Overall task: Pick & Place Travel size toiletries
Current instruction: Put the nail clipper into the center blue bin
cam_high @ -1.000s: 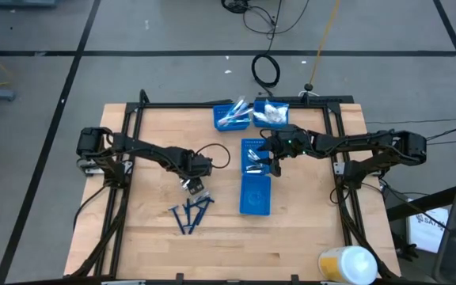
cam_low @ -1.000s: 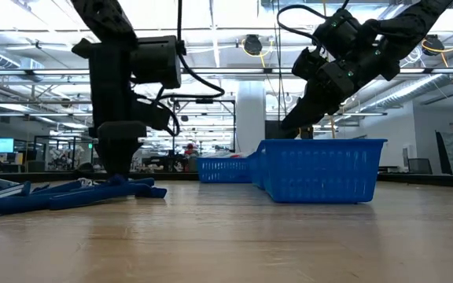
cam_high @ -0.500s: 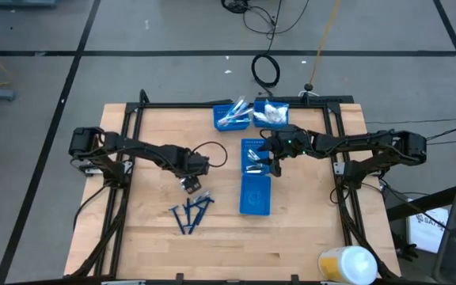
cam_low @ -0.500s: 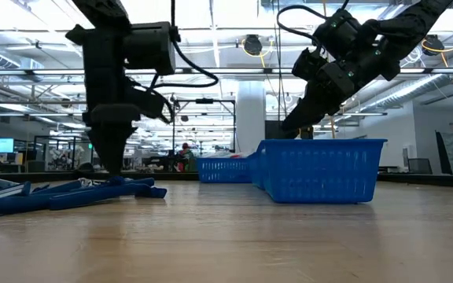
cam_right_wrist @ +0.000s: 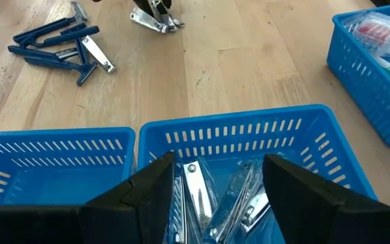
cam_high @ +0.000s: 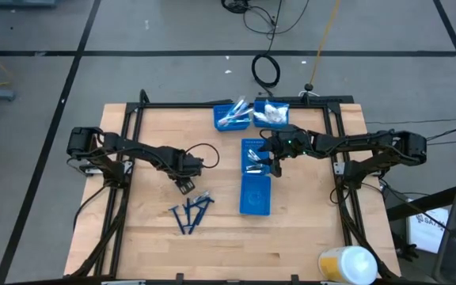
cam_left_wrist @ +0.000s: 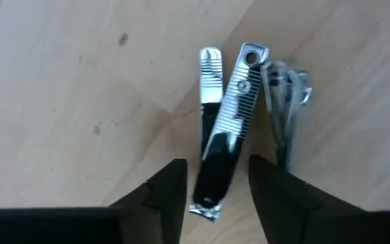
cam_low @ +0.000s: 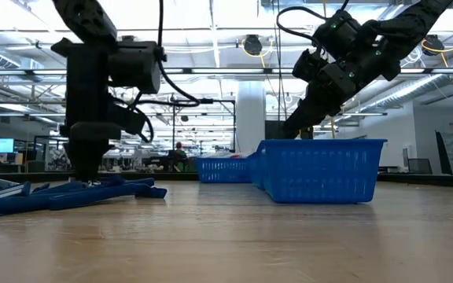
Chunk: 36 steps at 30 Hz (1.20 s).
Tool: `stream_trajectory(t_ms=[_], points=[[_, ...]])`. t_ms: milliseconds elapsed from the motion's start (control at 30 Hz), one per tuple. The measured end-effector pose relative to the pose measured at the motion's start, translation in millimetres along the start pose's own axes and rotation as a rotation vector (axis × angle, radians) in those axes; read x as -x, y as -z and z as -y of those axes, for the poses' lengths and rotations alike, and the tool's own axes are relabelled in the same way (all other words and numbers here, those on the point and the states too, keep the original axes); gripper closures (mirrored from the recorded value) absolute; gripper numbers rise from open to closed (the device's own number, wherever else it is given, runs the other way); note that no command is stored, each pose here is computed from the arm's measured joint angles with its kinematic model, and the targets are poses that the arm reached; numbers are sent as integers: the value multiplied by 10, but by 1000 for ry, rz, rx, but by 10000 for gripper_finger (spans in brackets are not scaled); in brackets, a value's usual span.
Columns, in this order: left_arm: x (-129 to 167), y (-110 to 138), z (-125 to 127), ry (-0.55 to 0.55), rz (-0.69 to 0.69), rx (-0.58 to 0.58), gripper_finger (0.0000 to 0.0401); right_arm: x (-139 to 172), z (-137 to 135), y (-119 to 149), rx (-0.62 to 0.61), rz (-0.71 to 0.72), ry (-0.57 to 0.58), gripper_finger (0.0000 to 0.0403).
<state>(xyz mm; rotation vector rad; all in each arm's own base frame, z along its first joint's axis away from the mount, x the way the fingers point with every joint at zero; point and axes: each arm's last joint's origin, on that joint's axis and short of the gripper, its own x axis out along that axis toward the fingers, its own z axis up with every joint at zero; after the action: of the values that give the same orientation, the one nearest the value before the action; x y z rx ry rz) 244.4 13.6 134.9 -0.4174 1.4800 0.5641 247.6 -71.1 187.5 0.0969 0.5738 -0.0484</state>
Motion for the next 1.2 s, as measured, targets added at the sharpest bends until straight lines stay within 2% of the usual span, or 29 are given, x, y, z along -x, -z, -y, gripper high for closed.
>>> stream_trajectory(t_ms=[333,467,567,733,800,933,1100,1200], points=[[-105,16,3,61,44,-43,296,0,0,-1,0,1,0,192],[-108,14,8,67,46,-79,334,0,-1,-1,0,1,0,192],[-103,2,-6,54,49,-101,367,0,0,-1,0,1,0,192],[41,-42,-93,-31,108,-86,366,0,0,-8,3,8,1,193],[182,-59,-93,-45,183,-87,366,0,1,-14,5,14,1,193],[509,-110,-38,-37,461,-94,366,2,3,-58,18,59,5,193],[870,-246,127,74,873,-196,366,10,2,-150,38,152,9,193],[959,-347,198,120,1021,-262,366,8,-49,-199,58,199,-5,191]])
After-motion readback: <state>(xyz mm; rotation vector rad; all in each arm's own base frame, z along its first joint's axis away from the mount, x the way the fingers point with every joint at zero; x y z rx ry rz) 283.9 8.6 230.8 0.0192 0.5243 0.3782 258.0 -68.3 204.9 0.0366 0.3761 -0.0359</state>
